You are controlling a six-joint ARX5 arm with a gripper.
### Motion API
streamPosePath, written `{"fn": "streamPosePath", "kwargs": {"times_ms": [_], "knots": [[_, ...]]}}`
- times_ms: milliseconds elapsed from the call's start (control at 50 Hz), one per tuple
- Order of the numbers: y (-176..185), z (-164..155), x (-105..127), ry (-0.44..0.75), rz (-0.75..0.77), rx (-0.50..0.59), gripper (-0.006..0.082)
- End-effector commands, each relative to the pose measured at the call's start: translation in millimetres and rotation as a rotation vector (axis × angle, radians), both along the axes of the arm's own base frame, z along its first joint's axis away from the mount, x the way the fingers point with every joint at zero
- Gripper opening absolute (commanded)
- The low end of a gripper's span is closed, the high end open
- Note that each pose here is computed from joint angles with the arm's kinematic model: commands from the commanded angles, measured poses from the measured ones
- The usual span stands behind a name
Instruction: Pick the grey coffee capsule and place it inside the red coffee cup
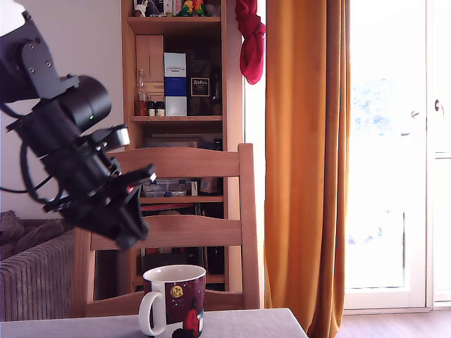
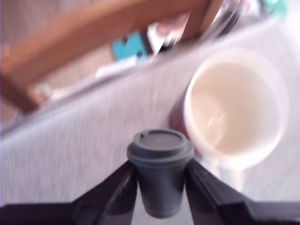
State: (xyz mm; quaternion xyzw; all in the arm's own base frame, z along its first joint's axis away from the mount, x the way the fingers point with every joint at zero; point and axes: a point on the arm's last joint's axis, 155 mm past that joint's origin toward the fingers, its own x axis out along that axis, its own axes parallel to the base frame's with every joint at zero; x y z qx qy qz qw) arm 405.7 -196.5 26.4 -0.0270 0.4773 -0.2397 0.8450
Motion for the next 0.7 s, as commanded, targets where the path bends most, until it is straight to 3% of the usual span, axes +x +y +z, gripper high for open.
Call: {"fn": "streamPosePath", "kwargs": {"times_ms": [0, 280, 680], "knots": [[-11.6, 8.1, -3.7, -0.013, -0.023, -0.015, 0.0180], [-43.8, 11.8, -10.9, -0.047, -0.083, -0.028, 0.0180], [-44.2, -4.8, -12.3, -0.026, -0.084, -0.002, 0.0181]]}}
